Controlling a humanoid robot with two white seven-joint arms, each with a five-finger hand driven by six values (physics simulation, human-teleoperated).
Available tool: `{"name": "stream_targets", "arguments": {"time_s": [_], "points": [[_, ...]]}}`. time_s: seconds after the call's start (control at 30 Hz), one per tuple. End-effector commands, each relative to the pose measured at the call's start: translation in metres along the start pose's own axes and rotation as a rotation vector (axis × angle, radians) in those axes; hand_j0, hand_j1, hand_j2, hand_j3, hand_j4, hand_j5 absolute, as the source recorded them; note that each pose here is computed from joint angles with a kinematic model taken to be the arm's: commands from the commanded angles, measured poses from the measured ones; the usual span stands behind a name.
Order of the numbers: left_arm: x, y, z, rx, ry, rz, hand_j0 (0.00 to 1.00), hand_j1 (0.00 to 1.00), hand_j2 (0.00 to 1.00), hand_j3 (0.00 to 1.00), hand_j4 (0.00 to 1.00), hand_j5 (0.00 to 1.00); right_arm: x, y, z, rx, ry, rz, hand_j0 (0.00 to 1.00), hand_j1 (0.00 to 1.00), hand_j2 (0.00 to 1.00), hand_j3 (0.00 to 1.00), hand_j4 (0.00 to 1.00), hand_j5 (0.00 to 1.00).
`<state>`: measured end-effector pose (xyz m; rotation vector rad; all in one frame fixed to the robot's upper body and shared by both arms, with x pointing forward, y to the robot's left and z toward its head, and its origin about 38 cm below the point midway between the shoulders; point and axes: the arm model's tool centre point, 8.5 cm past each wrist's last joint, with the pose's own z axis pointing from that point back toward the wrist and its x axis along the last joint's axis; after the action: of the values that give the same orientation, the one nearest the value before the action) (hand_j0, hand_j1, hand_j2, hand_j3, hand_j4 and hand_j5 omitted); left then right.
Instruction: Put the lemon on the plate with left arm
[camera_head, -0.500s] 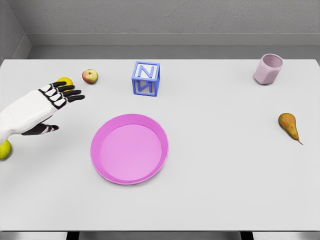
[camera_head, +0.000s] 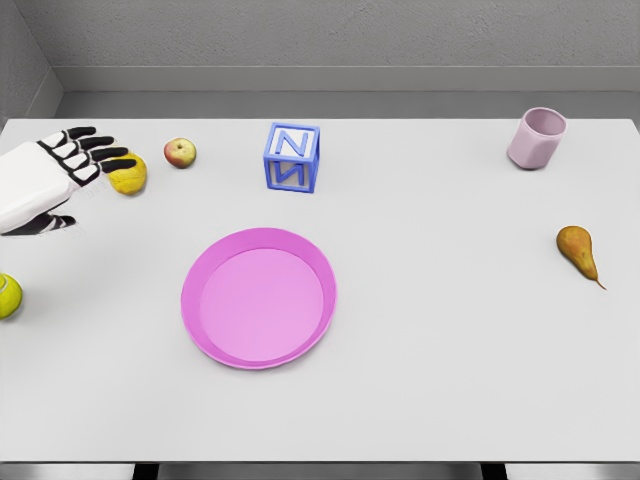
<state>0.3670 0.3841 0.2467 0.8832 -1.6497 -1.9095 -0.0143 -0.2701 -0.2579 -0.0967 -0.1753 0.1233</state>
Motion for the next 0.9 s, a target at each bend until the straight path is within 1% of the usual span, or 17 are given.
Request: {"name": "stream_targets", "arguments": {"time_s": [0.0, 0.1, 0.17, 0.2, 0.23, 0.27, 0.33, 0.37, 0.4, 0.47, 0.5, 0.53, 0.57, 0.63, 0.67, 0.77, 0.87], "points": [[-0.01, -0.003, 0.007, -0.04, 0.025, -0.023, 1.0, 1.0, 1.0, 1.0, 1.0, 1.0, 0.0, 0.0, 0.0, 0.0, 0.001, 0.0, 1.0, 1.0, 1.0, 1.0, 1.0, 1.0], [-0.023, 0.008, 0.003, -0.051, 0.047, -0.107, 1.0, 1.0, 1.0, 1.0, 1.0, 1.0, 0.0, 0.0, 0.0, 0.0, 0.001, -0.001, 1.0, 1.0, 1.0, 1.0, 1.0, 1.0], [-0.037, 0.012, 0.001, -0.045, 0.08, -0.11, 1.0, 1.0, 1.0, 1.0, 1.0, 1.0, 0.0, 0.0, 0.0, 0.0, 0.001, -0.001, 1.0, 1.0, 1.0, 1.0, 1.0, 1.0], [-0.037, 0.01, -0.005, -0.053, 0.071, -0.112, 1.0, 1.0, 1.0, 1.0, 1.0, 1.0, 0.0, 0.0, 0.0, 0.0, 0.001, -0.001, 1.0, 1.0, 1.0, 1.0, 1.0, 1.0], [-0.047, 0.015, -0.014, -0.044, 0.088, -0.108, 1.0, 1.0, 1.0, 1.0, 1.0, 1.0, 0.0, 0.0, 0.0, 0.0, 0.001, 0.0, 1.0, 1.0, 1.0, 1.0, 1.0, 1.0], [-0.055, 0.014, -0.021, -0.055, 0.11, -0.092, 1.0, 1.0, 1.0, 1.0, 1.0, 1.0, 0.0, 0.0, 0.0, 0.0, -0.001, 0.0, 1.0, 1.0, 1.0, 1.0, 1.0, 1.0], [-0.067, 0.013, -0.036, -0.109, 0.14, -0.058, 1.0, 1.0, 1.0, 1.0, 1.0, 1.0, 0.0, 0.0, 0.0, 0.0, 0.001, 0.0, 1.0, 1.0, 1.0, 1.0, 1.0, 1.0], [-0.079, 0.015, -0.046, -0.147, 0.165, -0.005, 1.0, 1.0, 1.0, 1.0, 1.0, 1.0, 0.0, 0.0, 0.0, 0.0, -0.001, -0.001, 1.0, 1.0, 1.0, 1.0, 1.0, 1.0], [-0.087, 0.013, -0.045, -0.19, 0.178, 0.054, 1.0, 1.0, 1.0, 1.0, 1.0, 1.0, 0.0, 0.0, 0.0, 0.0, -0.001, 0.0, 1.0, 1.0, 1.0, 1.0, 1.0, 1.0], [-0.089, 0.006, -0.058, -0.272, 0.162, 0.145, 1.0, 1.0, 1.0, 1.0, 1.0, 1.0, 0.0, 0.0, 0.0, 0.0, 0.001, 0.0, 1.0, 1.0, 1.0, 1.0, 1.0, 1.0], [-0.081, 0.0, -0.07, -0.309, 0.134, 0.176, 1.0, 1.0, 1.0, 1.0, 1.0, 1.0, 0.0, 0.0, 0.0, 0.0, 0.001, -0.001, 1.0, 1.0, 1.0, 1.0, 1.0, 1.0], [-0.076, -0.002, -0.079, -0.296, 0.118, 0.186, 1.0, 1.0, 1.0, 1.0, 1.0, 1.0, 0.0, 0.0, 0.0, 0.0, 0.001, -0.001, 1.0, 1.0, 1.0, 1.0, 1.0, 1.0], [-0.069, -0.003, -0.097, -0.268, 0.093, 0.21, 1.0, 1.0, 1.0, 1.0, 1.0, 1.0, 0.0, 0.0, 0.0, 0.0, 0.001, 0.0, 1.0, 1.0, 1.0, 1.0, 1.0, 1.0], [-0.073, -0.012, -0.114, -0.254, 0.103, 0.276, 1.0, 1.0, 1.0, 1.0, 1.0, 1.0, 0.0, 0.0, 0.0, 0.0, -0.001, -0.001, 1.0, 1.0, 1.0, 1.0, 1.0, 1.0], [-0.076, -0.016, -0.119, -0.26, 0.111, 0.3, 1.0, 1.0, 1.0, 1.0, 1.0, 1.0, 0.0, 0.0, 0.0, 0.0, 0.001, 0.0, 1.0, 1.0, 1.0, 1.0, 1.0, 1.0], [-0.081, -0.016, -0.122, -0.273, 0.119, 0.303, 1.0, 1.0, 1.0, 1.0, 1.0, 1.0, 0.0, 0.0, 0.0, 0.0, 0.001, 0.0, 1.0, 1.0, 1.0, 1.0, 1.0, 1.0], [-0.083, -0.029, -0.133, -0.332, 0.118, 0.323, 1.0, 1.0, 1.0, 1.0, 1.0, 1.0, 0.0, 0.0, 0.0, 0.0, 0.001, 0.0, 1.0, 1.0, 1.0, 1.0, 1.0, 1.0]]}}
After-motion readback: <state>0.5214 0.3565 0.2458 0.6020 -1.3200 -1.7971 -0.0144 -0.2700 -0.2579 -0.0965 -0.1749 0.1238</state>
